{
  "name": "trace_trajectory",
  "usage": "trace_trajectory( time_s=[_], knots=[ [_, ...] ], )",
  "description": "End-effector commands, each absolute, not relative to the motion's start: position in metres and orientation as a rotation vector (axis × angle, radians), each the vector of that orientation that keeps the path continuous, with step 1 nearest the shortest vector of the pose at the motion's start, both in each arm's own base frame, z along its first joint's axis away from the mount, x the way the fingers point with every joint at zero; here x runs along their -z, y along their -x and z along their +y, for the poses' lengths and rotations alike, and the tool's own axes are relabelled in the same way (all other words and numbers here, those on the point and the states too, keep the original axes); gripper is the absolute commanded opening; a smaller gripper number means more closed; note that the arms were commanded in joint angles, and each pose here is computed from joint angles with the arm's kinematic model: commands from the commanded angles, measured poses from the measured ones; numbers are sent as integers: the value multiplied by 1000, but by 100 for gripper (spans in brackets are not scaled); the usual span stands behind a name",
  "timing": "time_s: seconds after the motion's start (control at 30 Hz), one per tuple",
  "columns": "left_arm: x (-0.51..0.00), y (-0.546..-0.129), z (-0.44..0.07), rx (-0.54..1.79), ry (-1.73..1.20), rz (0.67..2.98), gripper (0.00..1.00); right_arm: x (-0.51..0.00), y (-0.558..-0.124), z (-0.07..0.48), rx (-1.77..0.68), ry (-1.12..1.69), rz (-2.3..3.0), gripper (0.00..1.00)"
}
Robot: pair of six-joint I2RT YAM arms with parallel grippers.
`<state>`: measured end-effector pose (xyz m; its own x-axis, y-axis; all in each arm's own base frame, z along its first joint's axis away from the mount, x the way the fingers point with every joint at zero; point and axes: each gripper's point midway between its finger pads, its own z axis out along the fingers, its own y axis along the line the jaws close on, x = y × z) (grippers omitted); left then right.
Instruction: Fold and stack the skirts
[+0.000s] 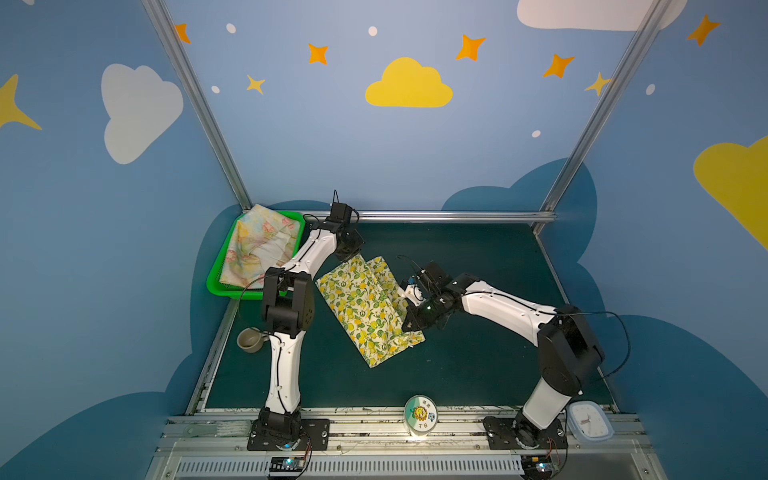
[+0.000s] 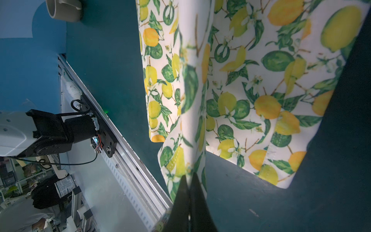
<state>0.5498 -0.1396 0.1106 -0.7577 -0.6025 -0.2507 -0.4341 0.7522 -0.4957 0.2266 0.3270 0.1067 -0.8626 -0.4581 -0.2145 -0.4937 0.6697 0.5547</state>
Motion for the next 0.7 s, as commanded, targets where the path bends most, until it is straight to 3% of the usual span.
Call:
trace_trajectory(
  time_s=[0.0, 0.67],
  knots=[
    [-129, -571, -129, 550, 769, 2459, 4, -93, -204, 313, -965, 800, 2949, 0],
    [-123, -582, -159, 576, 728, 2478, 4, -87, -206, 304, -1001, 749, 2968, 0]
  ],
)
